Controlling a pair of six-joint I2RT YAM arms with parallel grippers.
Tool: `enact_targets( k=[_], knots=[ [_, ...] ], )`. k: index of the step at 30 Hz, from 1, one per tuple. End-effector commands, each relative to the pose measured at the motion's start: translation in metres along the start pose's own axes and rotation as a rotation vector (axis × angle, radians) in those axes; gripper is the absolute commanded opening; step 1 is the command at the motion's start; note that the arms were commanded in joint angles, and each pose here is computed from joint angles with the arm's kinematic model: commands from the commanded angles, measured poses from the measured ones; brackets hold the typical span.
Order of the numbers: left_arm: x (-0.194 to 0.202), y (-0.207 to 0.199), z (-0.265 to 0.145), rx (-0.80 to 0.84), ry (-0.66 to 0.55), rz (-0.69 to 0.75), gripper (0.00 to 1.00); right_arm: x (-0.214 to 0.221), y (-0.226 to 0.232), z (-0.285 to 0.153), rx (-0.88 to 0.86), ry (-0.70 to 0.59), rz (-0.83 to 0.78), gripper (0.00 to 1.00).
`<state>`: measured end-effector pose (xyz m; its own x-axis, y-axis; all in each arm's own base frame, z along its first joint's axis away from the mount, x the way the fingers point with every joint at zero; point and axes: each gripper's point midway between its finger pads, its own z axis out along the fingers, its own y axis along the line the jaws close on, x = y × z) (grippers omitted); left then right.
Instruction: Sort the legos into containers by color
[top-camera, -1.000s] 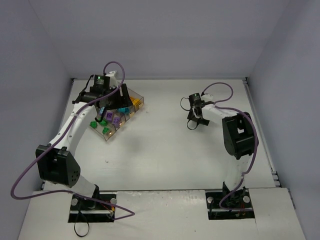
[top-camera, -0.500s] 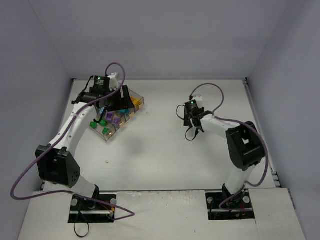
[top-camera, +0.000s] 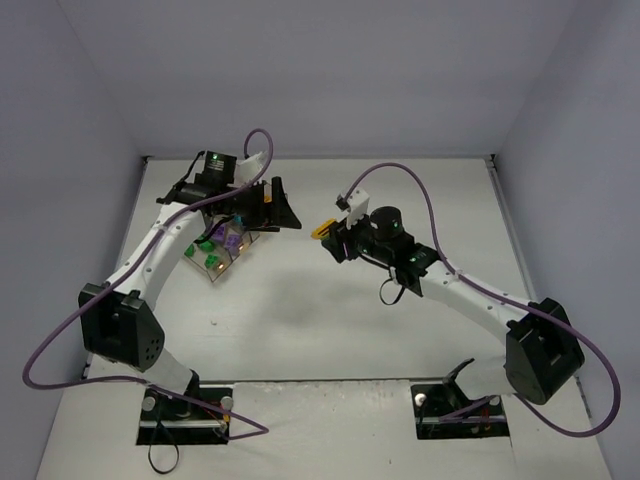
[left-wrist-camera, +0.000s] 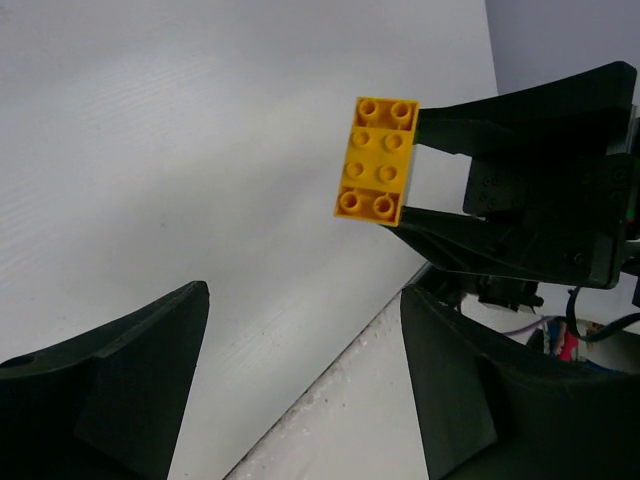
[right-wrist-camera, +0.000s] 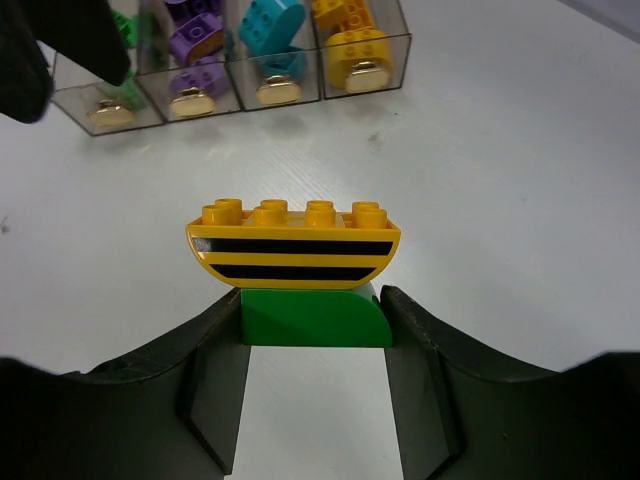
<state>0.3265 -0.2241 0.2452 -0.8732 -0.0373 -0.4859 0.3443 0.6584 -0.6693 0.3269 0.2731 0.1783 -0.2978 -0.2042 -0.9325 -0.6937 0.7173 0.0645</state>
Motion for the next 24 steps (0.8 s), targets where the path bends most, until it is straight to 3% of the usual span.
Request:
enact_targets(
  k=[1, 7, 15, 22, 24],
  knots=[
    [-0.008, -0.030, -0.007, 0.120, 0.009, 0.015, 0.71, -0.051, 0.030, -0.007, -0.144, -0.149, -0.092, 0.00],
    [0.002, -0.053, 0.004, 0.198, 0.053, 0.023, 0.71, -0.049, 0.042, -0.003, -0.185, -0.140, -0.107, 0.00],
    [0.016, -0.051, 0.023, 0.179, 0.107, -0.018, 0.69, -0.052, 0.051, -0.006, -0.199, -0.144, -0.118, 0.00],
    [0.019, -0.053, 0.027, 0.180, 0.121, -0.034, 0.54, -0.051, 0.055, -0.006, -0.202, -0.144, -0.124, 0.00],
    [0.019, -0.053, 0.029, 0.181, 0.121, -0.036, 0.44, -0.051, 0.058, -0.007, -0.206, -0.145, -0.128, 0.00]
  ],
)
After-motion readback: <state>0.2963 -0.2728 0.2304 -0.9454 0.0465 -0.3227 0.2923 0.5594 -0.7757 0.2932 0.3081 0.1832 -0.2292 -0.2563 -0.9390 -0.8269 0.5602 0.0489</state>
